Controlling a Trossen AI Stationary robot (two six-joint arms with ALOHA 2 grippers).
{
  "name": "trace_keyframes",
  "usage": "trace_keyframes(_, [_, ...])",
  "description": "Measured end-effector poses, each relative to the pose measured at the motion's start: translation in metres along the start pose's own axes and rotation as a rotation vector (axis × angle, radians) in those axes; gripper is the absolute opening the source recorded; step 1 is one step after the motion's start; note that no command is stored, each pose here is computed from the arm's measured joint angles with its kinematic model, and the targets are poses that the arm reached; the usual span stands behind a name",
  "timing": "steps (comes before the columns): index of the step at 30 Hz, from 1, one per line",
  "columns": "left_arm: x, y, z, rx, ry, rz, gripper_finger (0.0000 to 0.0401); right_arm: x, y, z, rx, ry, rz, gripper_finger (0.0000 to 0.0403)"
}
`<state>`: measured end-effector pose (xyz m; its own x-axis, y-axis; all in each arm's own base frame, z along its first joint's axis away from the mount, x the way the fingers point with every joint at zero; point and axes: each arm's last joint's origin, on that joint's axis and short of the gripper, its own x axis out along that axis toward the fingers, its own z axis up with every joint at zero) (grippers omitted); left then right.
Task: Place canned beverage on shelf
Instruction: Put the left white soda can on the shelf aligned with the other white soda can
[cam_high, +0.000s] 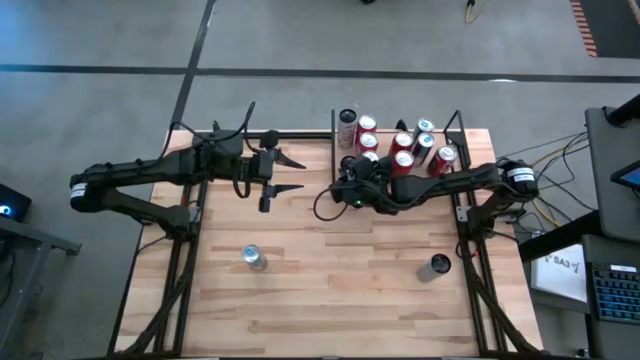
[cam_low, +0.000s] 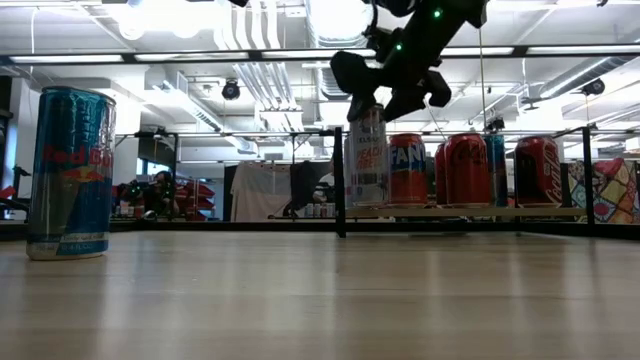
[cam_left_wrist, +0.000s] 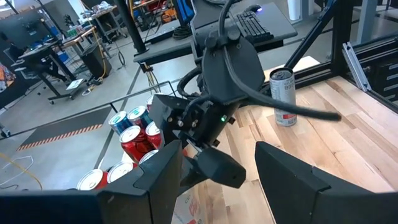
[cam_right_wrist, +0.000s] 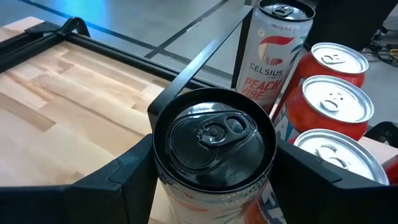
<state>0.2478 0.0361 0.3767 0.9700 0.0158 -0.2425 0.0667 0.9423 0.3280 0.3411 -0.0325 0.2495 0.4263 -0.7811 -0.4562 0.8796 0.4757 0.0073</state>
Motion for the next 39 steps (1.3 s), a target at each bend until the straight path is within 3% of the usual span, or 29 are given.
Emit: trace_keyframes(39, [0.000, 0.000, 0.000, 0.000, 0.001, -0.001, 0.0190, 0.017, -0.007, 0.004, 0.020, -0.016, -0.054, 0.0259])
